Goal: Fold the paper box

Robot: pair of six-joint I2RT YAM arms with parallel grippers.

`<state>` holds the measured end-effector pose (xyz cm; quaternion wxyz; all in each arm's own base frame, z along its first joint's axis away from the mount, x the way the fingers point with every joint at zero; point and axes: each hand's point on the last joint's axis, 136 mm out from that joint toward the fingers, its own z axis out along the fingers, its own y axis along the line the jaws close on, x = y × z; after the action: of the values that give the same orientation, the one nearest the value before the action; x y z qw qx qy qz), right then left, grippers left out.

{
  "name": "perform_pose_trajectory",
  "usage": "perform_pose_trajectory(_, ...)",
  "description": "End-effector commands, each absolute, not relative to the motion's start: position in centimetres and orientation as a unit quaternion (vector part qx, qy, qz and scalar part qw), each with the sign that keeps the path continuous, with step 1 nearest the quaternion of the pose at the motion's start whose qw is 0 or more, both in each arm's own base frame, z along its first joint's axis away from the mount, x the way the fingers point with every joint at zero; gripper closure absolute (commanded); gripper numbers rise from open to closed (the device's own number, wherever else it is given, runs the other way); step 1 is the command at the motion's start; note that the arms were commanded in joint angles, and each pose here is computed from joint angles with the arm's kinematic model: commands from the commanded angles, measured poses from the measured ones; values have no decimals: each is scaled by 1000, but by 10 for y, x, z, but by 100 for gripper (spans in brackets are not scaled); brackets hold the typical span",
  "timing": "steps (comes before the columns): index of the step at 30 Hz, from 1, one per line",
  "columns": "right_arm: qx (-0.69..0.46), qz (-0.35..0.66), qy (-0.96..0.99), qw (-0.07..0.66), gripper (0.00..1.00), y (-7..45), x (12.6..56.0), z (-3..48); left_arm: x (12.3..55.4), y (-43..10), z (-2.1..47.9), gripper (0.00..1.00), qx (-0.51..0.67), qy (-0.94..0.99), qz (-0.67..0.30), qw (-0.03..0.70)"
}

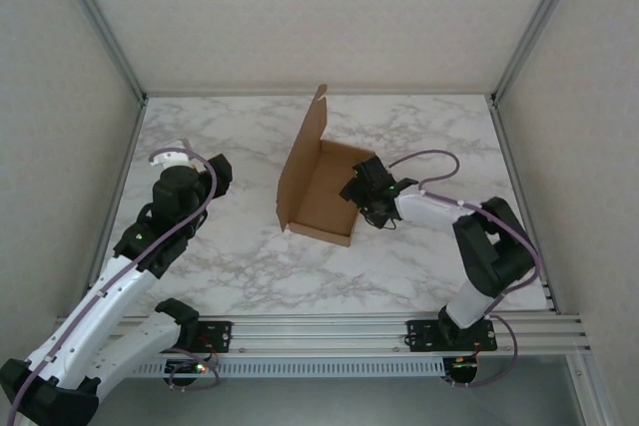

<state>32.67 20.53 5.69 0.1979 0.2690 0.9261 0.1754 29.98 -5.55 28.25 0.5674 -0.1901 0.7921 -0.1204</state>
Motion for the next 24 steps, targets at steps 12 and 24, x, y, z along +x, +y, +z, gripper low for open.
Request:
perform_pose_trajectory(12,-232,108,867,427,21,213,429,149,298,-55,293,33,-191,775,-141,585)
perform_pose_trajectory(24,-378,53,868,318,19,239,486,77,297,-54,292,33,-191,775,-140,586)
